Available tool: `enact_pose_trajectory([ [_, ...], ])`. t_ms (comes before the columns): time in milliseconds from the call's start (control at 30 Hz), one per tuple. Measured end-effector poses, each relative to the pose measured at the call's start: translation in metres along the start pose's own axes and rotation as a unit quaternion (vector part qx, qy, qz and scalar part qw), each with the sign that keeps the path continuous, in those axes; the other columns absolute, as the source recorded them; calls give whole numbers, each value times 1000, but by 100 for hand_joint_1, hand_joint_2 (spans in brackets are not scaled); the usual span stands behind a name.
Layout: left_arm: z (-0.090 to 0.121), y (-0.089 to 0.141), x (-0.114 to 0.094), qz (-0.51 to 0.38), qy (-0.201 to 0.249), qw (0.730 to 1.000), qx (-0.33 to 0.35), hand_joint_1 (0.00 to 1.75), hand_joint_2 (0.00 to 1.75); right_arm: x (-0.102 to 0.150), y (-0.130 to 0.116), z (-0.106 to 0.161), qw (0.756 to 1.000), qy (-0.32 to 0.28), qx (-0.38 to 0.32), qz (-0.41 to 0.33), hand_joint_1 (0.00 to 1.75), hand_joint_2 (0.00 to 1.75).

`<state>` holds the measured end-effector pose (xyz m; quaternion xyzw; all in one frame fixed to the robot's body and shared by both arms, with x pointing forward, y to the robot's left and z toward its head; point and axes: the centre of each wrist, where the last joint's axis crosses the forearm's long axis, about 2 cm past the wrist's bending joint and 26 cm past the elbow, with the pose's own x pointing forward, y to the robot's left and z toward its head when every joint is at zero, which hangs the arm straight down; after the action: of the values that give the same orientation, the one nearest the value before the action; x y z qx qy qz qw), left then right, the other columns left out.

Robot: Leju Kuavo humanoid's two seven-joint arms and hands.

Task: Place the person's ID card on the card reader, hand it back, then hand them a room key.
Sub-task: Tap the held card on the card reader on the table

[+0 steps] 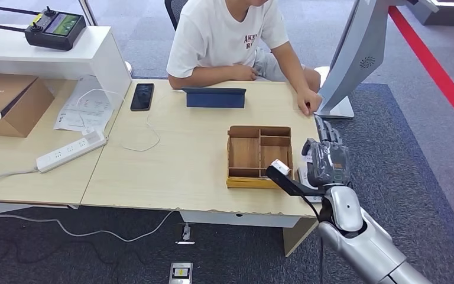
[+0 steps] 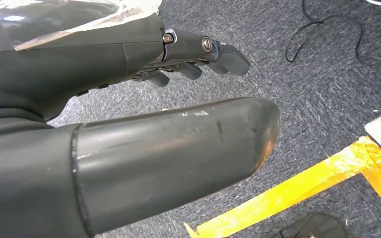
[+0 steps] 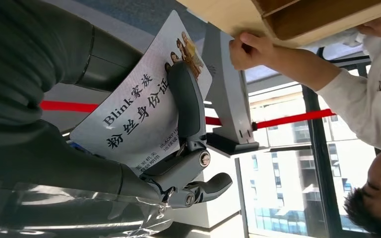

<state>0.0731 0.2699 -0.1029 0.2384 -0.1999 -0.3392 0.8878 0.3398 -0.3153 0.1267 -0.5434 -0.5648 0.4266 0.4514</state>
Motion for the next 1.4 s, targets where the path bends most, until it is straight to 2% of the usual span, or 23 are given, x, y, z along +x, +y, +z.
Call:
enact_pose_trajectory([
  [600, -1, 1, 2, -8, -1, 1000, 1, 0, 0, -33, 25, 27, 996, 62, 63, 18, 175, 175],
  [967, -1, 2, 4, -10, -1, 1000, -4, 0, 0, -37, 41, 45, 991, 64, 113, 22, 175, 175],
  [1400, -2, 3, 7, -13, -4, 1000, -3, 0, 0, -33, 53, 55, 989, 62, 136, 18, 175, 175],
])
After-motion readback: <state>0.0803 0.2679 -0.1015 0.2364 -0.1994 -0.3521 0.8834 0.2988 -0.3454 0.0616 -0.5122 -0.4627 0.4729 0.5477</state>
